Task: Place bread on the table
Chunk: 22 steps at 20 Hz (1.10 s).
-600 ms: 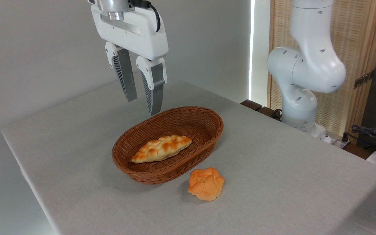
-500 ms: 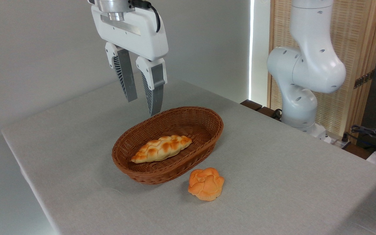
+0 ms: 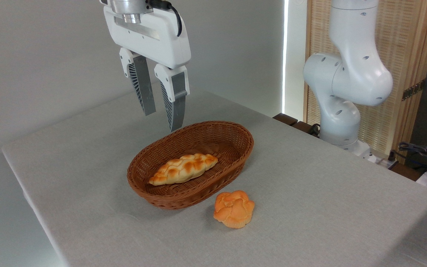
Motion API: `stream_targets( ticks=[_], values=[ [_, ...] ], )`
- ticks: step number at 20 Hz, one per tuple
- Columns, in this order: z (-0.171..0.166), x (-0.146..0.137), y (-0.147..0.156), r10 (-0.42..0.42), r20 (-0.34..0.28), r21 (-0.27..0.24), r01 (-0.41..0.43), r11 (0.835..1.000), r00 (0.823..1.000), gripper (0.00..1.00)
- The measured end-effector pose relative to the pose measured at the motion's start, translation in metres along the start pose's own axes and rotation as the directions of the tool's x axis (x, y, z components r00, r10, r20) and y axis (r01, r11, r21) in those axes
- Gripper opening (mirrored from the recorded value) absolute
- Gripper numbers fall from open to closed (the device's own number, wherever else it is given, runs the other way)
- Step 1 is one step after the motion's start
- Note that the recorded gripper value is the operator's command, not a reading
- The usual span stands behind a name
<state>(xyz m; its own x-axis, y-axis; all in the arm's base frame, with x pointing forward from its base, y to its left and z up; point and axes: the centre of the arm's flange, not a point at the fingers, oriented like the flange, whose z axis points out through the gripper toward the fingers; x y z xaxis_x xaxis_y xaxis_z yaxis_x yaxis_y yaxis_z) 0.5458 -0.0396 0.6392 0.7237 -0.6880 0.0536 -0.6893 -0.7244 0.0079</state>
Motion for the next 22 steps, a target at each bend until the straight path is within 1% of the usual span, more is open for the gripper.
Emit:
stream_targets(
  ticks=[2, 5, 8, 10, 14, 18, 22],
  values=[
    [0.002, 0.002, 0.002, 0.004, -0.002, -0.009, -0.004, 1.000, 1.000, 1.00],
    [0.012, 0.010, 0.012, 0.016, -0.019, -0.045, -0.017, 0.999, 1.000, 1.00],
    [0.032, 0.017, 0.027, 0.041, -0.029, -0.041, -0.042, 0.998, 0.999, 1.00],
    [0.045, 0.011, 0.039, 0.049, -0.009, -0.054, -0.049, 0.997, 0.999, 1.00],
    [0.074, -0.020, 0.062, 0.045, 0.036, -0.080, -0.042, 0.996, 0.998, 1.00],
    [0.110, -0.038, 0.079, 0.030, 0.019, -0.096, -0.028, 0.995, 0.999, 1.00],
    [0.144, -0.035, 0.091, 0.048, -0.004, -0.069, -0.049, 0.996, 0.999, 1.00]
  ],
)
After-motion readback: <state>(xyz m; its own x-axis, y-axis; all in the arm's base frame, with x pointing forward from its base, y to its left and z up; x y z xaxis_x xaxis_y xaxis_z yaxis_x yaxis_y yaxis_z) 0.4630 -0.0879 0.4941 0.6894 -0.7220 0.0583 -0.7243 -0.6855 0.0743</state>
